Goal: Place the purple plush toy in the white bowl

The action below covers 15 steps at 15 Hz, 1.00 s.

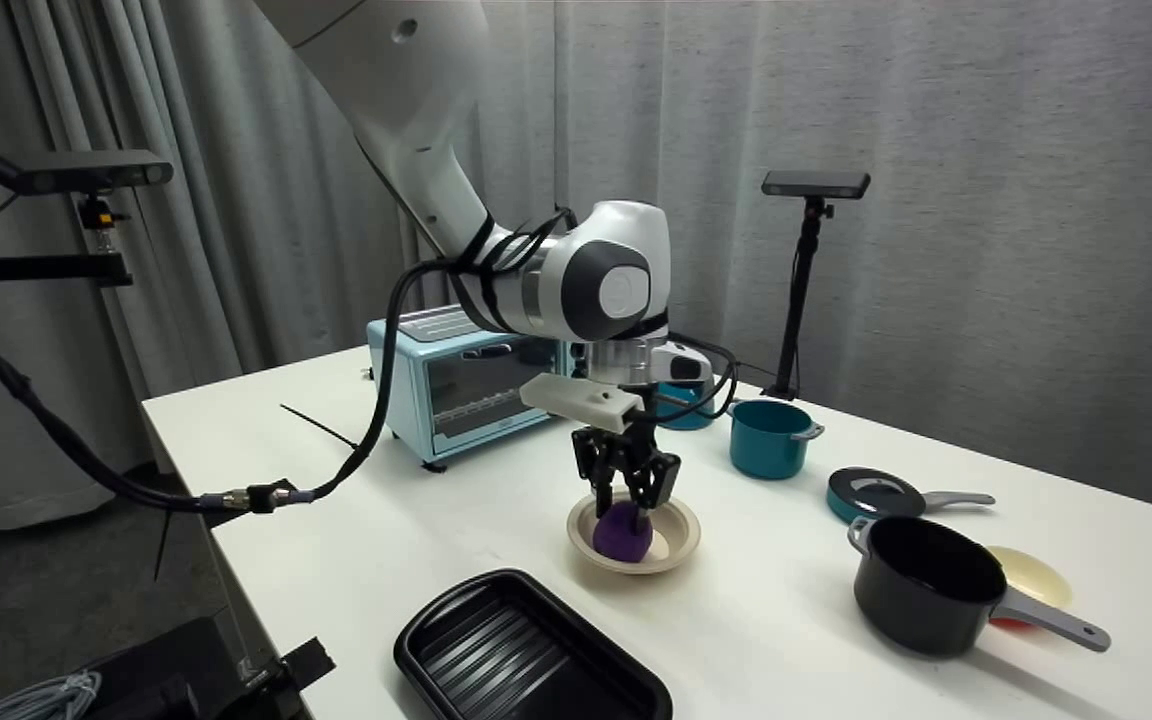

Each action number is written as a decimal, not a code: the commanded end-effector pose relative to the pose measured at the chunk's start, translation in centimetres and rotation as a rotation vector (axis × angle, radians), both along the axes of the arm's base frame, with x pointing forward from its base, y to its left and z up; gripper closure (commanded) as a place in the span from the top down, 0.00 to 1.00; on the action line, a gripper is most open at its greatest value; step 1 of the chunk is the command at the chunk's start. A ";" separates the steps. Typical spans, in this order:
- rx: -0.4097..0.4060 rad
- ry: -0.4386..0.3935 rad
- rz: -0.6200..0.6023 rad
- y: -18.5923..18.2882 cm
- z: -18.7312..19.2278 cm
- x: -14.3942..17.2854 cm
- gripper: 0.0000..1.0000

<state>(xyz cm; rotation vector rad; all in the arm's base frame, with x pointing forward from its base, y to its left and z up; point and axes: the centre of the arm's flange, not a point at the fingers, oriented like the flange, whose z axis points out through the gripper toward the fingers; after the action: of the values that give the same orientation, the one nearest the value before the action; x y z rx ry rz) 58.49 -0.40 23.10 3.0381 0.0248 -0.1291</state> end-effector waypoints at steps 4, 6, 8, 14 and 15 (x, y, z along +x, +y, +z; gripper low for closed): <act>0.012 -0.045 0.005 0.5 1.6 -1.1 1.00; 0.022 -0.055 0.004 0.2 3.0 -1.7 1.00; 0.032 -0.071 -0.002 -1.0 5.3 -1.8 1.00; 0.062 -0.144 -0.047 -3.9 11.3 -2.9 1.00; 0.035 -0.139 -0.043 -2.7 9.1 -1.2 1.00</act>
<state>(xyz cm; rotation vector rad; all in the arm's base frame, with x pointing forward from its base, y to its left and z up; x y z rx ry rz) 57.33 -3.12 32.21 3.0761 -0.0497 0.0806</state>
